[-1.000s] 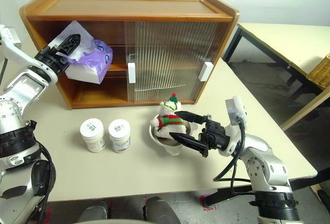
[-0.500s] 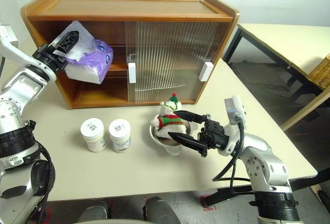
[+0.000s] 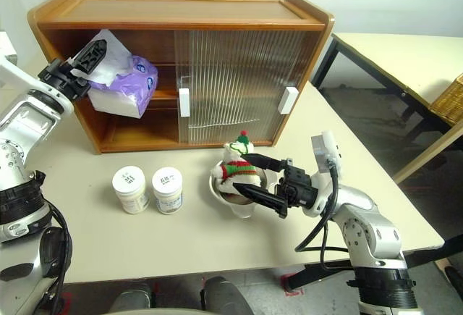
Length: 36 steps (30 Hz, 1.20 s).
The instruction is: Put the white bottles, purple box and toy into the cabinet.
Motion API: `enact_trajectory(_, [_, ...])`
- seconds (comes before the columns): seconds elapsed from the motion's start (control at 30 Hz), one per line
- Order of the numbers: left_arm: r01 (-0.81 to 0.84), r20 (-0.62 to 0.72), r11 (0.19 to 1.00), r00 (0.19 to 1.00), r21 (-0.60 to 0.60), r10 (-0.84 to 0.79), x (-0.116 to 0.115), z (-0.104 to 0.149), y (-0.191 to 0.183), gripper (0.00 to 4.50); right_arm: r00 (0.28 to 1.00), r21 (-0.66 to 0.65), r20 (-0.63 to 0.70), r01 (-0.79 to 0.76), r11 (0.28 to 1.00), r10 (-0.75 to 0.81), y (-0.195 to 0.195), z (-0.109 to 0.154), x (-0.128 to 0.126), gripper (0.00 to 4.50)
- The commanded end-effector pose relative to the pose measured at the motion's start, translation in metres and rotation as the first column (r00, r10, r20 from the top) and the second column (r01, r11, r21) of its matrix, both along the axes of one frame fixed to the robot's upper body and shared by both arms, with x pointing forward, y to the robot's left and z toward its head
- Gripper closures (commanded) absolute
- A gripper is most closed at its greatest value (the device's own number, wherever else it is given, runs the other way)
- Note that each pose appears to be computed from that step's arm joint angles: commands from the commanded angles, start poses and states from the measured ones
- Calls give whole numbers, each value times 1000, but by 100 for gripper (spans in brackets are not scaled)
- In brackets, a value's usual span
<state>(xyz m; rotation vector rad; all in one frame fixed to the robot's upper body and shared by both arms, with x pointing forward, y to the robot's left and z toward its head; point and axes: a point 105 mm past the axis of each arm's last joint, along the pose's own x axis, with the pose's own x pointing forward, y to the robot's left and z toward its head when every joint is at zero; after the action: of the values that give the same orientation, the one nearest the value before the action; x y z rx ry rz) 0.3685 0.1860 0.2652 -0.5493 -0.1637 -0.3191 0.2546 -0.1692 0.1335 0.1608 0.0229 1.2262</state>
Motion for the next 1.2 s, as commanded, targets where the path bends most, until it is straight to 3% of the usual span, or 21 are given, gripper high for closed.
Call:
enact_trajectory(0.03, [-53, -5, 997, 999, 48, 53, -2, -2, 9, 4, 1000, -6, 8, -28, 1000, 28, 8, 3, 0, 0])
enact_trajectory(0.3, [-115, -9, 973, 993, 199, 119, -11, -13, 24, 4, 999, -6, 6, -38, 999, 38, 11, 5, 2, 0])
enact_trajectory(0.5, [-100, 80, 939, 994, 328, 78, -30, -9, 26, 4, 999, -8, -5, -43, 999, 43, 10, 2, 2, 0])
enact_trajectory(0.73, [-125, 184, 919, 981, 374, 59, -42, 1, 27, 4, 998, -11, -15, -60, 998, 60, 10, -1, 3, 0])
enact_trajectory(0.87, [-81, 243, 920, 970, 384, -16, -52, 5, 17, 4, 998, -16, -12, -63, 998, 63, 7, -1, 4, 0])
enact_trajectory(0.97, [4, 220, 892, 968, 452, -116, -61, -7, 10, 4, 998, -18, -12, -64, 998, 64, 5, -1, 4, 0])
enact_trajectory(1.07, [77, 212, 847, 953, 526, -218, -76, -22, 11, 93, 998, -26, -16, -63, 998, 63, 2, -4, 3, 0])
enact_trajectory(1.2, [109, 321, 836, 891, 537, -322, -98, -20, 10, 233, 998, -31, -20, -65, 997, 64, 3, -6, 1, 0])
